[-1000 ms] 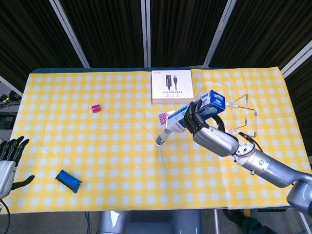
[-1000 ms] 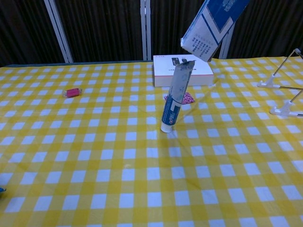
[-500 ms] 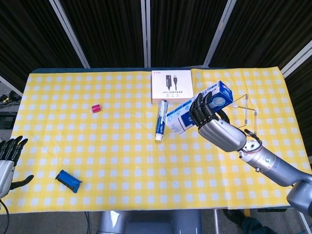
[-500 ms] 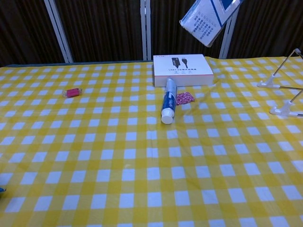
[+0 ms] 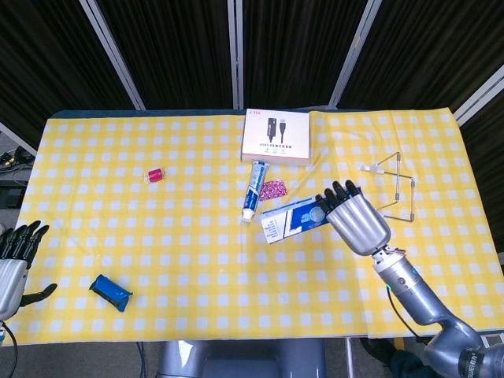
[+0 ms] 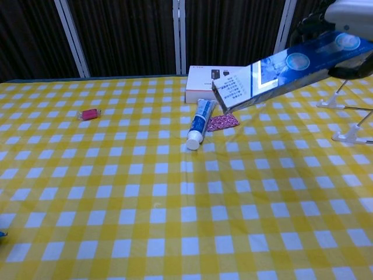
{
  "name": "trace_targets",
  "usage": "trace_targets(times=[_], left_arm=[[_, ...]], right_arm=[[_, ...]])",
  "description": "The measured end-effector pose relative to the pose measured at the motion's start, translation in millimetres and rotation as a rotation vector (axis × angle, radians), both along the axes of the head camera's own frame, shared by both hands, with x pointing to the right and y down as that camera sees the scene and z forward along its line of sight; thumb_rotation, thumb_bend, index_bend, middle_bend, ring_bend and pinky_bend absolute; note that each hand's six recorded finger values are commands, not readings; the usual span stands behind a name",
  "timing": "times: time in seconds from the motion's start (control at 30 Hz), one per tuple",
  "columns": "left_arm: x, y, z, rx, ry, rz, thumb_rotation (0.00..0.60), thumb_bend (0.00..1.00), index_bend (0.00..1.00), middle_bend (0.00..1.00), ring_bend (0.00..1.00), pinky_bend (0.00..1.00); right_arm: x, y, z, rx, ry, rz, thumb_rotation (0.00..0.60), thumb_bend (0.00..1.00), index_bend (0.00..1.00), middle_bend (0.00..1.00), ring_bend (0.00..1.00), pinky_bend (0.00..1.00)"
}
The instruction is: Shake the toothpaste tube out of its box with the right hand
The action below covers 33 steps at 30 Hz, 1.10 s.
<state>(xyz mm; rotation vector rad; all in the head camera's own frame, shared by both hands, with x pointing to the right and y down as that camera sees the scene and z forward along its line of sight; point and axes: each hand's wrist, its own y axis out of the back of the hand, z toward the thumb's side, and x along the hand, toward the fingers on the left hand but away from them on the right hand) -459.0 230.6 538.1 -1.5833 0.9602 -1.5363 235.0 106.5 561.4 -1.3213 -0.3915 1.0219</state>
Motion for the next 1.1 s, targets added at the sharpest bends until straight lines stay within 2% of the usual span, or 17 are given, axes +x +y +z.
trace_targets(times=[0.1,0.17,0.23,0.3,0.43,0.6,0.77,0.97,1.1], left_arm=[[-0.7,-0.2,0.9,-0.003,-0.002,-0.002,0.600,0.00,0.00,0.00,0.00,0.00],[-1.0,-0.4,1.3,-0.004,-0.002,-0.002,0.600,0.00,0.00,0.00,0.00,0.00],[-1.2,-0.6,1.5,-0.005,-0.002,-0.003,0.600,0.00,0.00,0.00,0.00,0.00],[-1.7,-0.9,1.3,-0.005,-0.001,-0.004,0.600,0.00,0.00,0.00,0.00,0.00],[-2.7,-1.5,0.9,-0.004,0.000,-0.007,0.600,0.00,0.00,0.00,0.00,0.00],[-2.6,-1.4,-0.2,-0.003,0.004,-0.008,0.600,0.00,0.00,0.00,0.00,0.00],[-3.0,-1.7,-4.4,0.008,0.014,-0.009,0.600,0.00,0.00,0.00,0.00,0.00],[-0.1,-0.6,-7.8,0.021,0.023,0.002,0.600,0.00,0.00,0.00,0.00,0.00],[2.1,1.0,-7.9,0.026,0.025,0.012,0.600,0.00,0.00,0.00,0.00,0.00]], right_arm=[[-4.4,13.7,19.3,-0.088,-0.032,0.038,0.600,0.41,0.44,0.37,0.29,0.34],[-7.1,20.6,28.2,-0.123,-0.045,0.049,0.600,0.34,0.39,0.34,0.29,0.29],[-9.3,27.1,36.3,-0.149,-0.052,0.054,0.600,0.22,0.28,0.27,0.25,0.22],[-9.4,33.6,44.2,-0.175,-0.057,0.060,0.600,0.10,0.16,0.15,0.17,0.15],[-7.4,40.9,47.3,-0.212,-0.067,0.082,0.600,0.07,0.11,0.08,0.09,0.08],[-2.6,45.8,37.4,-0.173,-0.054,0.061,0.600,0.07,0.10,0.06,0.05,0.05],[22.0,54.8,15.2,-0.107,-0.064,0.067,0.600,0.07,0.10,0.06,0.04,0.01],[69.2,63.3,-11.5,-0.061,-0.164,0.157,0.600,0.00,0.10,0.06,0.02,0.00],[110.7,76.3,-23.6,-0.042,-0.238,0.241,0.600,0.00,0.04,0.02,0.00,0.00]])
